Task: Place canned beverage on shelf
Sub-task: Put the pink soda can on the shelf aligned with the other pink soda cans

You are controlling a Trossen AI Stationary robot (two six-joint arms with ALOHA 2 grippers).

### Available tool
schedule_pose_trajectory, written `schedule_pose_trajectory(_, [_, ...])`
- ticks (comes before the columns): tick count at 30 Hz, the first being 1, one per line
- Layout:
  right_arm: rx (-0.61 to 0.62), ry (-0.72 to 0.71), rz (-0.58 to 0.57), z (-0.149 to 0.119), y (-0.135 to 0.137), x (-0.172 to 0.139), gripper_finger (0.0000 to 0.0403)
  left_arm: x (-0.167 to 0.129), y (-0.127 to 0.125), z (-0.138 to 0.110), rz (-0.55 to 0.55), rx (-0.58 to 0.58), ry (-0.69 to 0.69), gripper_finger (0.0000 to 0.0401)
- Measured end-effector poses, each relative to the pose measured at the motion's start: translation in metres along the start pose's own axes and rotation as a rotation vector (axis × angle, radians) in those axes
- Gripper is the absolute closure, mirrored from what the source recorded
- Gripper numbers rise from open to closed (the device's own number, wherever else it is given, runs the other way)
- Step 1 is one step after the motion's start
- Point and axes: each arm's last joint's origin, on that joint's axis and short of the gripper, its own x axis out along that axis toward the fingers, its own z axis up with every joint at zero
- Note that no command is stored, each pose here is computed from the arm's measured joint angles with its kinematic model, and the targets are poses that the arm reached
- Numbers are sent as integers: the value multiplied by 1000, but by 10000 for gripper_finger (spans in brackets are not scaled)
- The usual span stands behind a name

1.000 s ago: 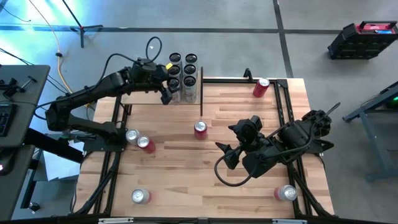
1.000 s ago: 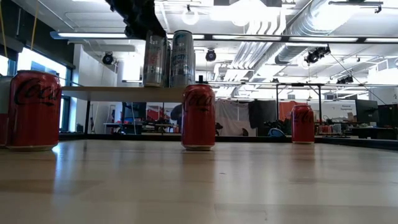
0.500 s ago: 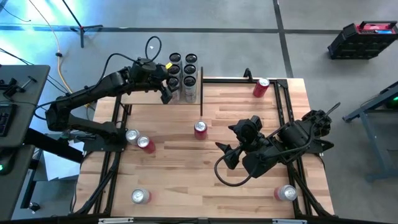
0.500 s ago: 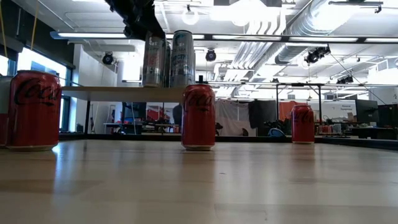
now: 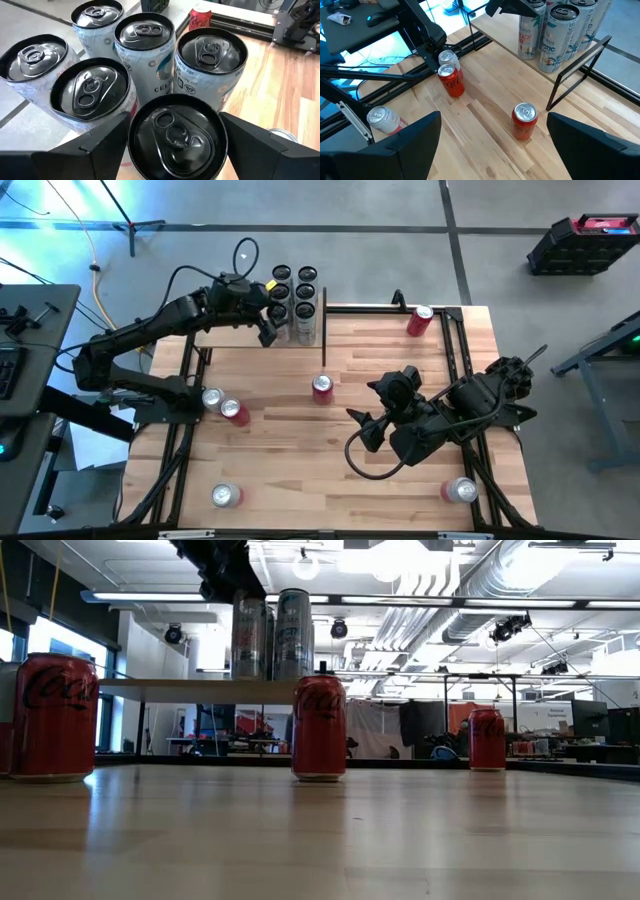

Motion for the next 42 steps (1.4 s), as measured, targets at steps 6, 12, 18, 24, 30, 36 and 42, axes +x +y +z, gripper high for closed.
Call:
schedule_pose_trajectory(6, [0,0,0,0,0,0,54,0,0,0,-1,19,3,107])
schedule_pose_trajectory(12, [0,0,0,0,0,0,54,0,0,0,-1,27,4,107])
schedule_pose_trajectory(18, [0,0,0,0,0,0,54,-1,-4,0,-5,48,2,107])
schedule_pose_trajectory(24, [0,0,0,0,0,0,54,-4,-5,1,13,62,-8,107])
schedule_pose_trajectory(30, [0,0,0,0,0,0,54,-9,-5,2,17,65,-29,107])
schedule_pose_trajectory(36, [0,0,0,0,0,0,54,-18,-4,5,28,63,-69,107])
schedule_pose_trajectory(42, [3,0,0,0,0,0,54,-33,-2,10,48,52,-149,107])
